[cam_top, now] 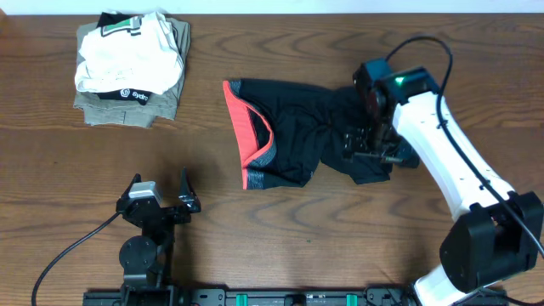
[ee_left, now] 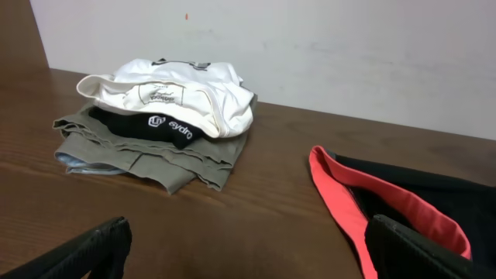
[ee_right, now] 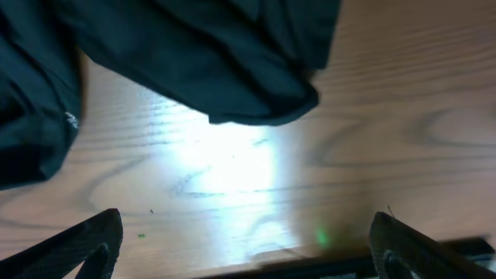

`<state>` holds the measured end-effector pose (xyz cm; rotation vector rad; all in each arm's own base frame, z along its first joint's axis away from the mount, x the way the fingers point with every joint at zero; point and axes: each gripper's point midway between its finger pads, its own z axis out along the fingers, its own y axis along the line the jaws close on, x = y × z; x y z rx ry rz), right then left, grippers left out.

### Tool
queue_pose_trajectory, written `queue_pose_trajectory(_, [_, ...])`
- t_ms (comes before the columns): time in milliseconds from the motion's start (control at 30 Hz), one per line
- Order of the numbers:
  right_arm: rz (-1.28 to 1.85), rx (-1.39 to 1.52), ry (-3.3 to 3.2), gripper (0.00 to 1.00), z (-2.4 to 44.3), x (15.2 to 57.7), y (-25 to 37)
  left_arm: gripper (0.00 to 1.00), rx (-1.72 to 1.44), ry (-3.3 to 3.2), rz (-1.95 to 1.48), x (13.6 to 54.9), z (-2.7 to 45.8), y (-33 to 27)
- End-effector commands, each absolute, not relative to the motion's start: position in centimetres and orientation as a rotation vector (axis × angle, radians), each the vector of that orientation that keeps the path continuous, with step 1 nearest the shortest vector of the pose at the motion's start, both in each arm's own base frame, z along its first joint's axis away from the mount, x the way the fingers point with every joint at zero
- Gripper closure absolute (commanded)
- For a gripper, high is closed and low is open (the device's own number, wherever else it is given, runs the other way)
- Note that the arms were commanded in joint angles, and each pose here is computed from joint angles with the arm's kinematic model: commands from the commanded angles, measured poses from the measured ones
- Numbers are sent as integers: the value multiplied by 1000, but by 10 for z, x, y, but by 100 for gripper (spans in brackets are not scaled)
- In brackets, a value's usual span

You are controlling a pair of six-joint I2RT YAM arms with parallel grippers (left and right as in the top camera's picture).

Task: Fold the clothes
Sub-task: 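Grasp the right end of the black garment with the right gripper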

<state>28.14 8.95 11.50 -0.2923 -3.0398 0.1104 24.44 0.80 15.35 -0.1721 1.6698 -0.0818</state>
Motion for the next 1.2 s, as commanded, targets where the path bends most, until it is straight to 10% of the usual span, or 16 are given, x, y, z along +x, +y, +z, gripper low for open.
queue_pose_trajectory(0, [85, -291, -2969, 1, 96, 263, 97, 2, -178, 1718, -47, 243, 136, 12])
queue_pose_trajectory(533, [62, -403, -2980, 2, 32, 251, 102, 2, -229, 1711, -208, 244, 138, -1])
queue_pose_trajectory(733, [-12, -410, -3038, 24, 17, 261, 109, 2, -440, 1689, -572, 243, 140, -23])
queue_pose_trajectory(1167, [88, -414, -3132, 40, 2, 272, 94, 2, -441, 1733, -704, 241, 135, -39])
